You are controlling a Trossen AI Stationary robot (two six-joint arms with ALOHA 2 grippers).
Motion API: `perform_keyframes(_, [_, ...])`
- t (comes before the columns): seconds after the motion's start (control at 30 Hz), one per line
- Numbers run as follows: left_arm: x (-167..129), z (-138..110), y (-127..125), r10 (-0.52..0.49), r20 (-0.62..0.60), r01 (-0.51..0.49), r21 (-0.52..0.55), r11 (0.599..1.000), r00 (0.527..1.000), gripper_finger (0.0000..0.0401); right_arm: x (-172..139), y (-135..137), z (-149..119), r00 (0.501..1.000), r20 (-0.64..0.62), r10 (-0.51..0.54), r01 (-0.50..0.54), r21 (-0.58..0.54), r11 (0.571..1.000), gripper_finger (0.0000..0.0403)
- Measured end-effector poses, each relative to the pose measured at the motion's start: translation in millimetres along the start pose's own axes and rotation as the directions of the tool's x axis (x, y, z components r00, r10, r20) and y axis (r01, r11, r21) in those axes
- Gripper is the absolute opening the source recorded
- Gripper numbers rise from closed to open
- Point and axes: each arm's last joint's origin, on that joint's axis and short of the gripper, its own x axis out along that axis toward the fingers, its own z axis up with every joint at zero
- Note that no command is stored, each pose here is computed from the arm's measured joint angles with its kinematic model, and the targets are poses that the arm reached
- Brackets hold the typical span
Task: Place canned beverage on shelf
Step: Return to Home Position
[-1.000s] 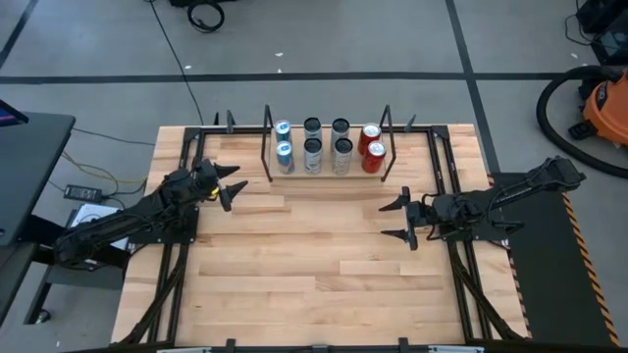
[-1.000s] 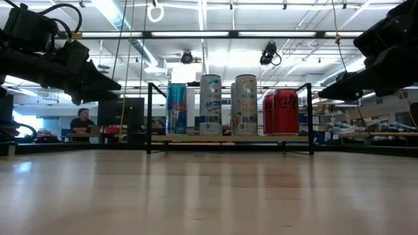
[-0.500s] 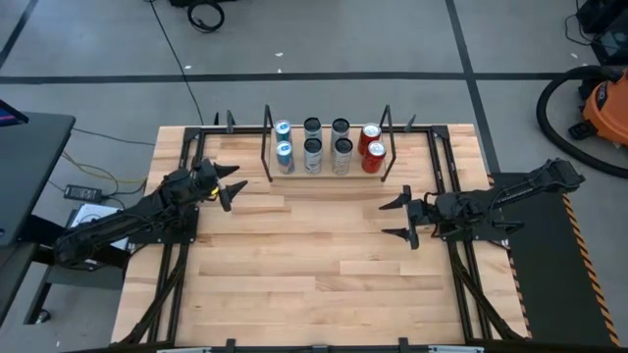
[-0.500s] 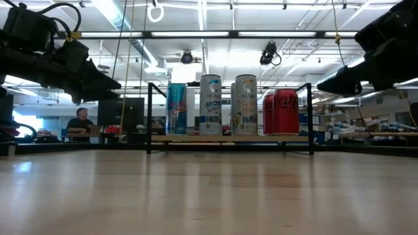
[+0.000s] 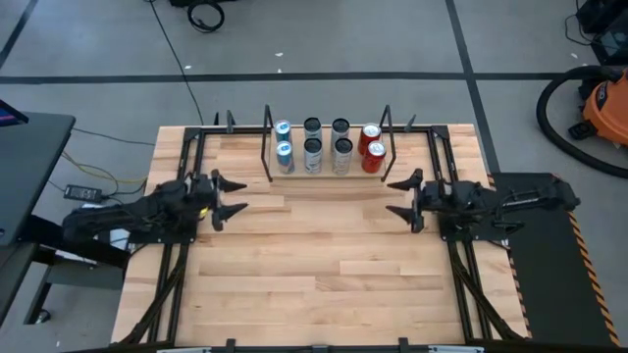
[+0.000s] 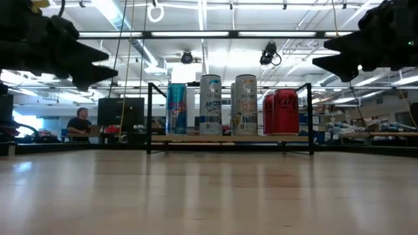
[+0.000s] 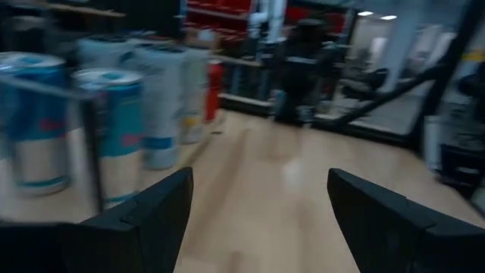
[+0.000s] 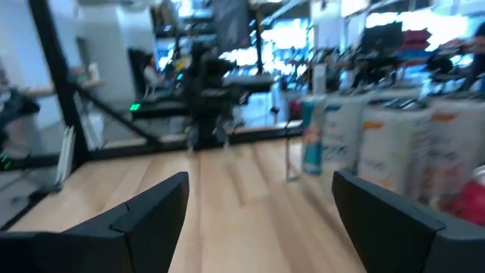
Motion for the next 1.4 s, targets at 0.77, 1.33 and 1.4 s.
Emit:
perform_keyframes(0.77, [-7.0, 4.0, -16.4, -0.171, 0.056, 0.172, -0.001, 0.985, 0.984, 0.0306, -16.2, -16.2, 23.9, 0.956, 0.262, -0.134, 0.126, 0.046, 0.991, 0.0334])
perform_keyframes(1.33, [-6.8, 3.9, -16.2, -0.17, 0.055, 0.17, -0.001, 0.985, 0.984, 0.0306, -18.1, -14.5, 26.9, 0.949, 0.295, -0.116, 0.105, 0.053, 0.993, 0.0334])
perform_keyframes(1.4, [-6.8, 3.9, -16.3, -0.17, 0.055, 0.17, -0.002, 0.985, 0.984, 0.0306, -18.1, -14.4, 26.8, 0.949, 0.295, -0.115, 0.104, 0.053, 0.993, 0.0334])
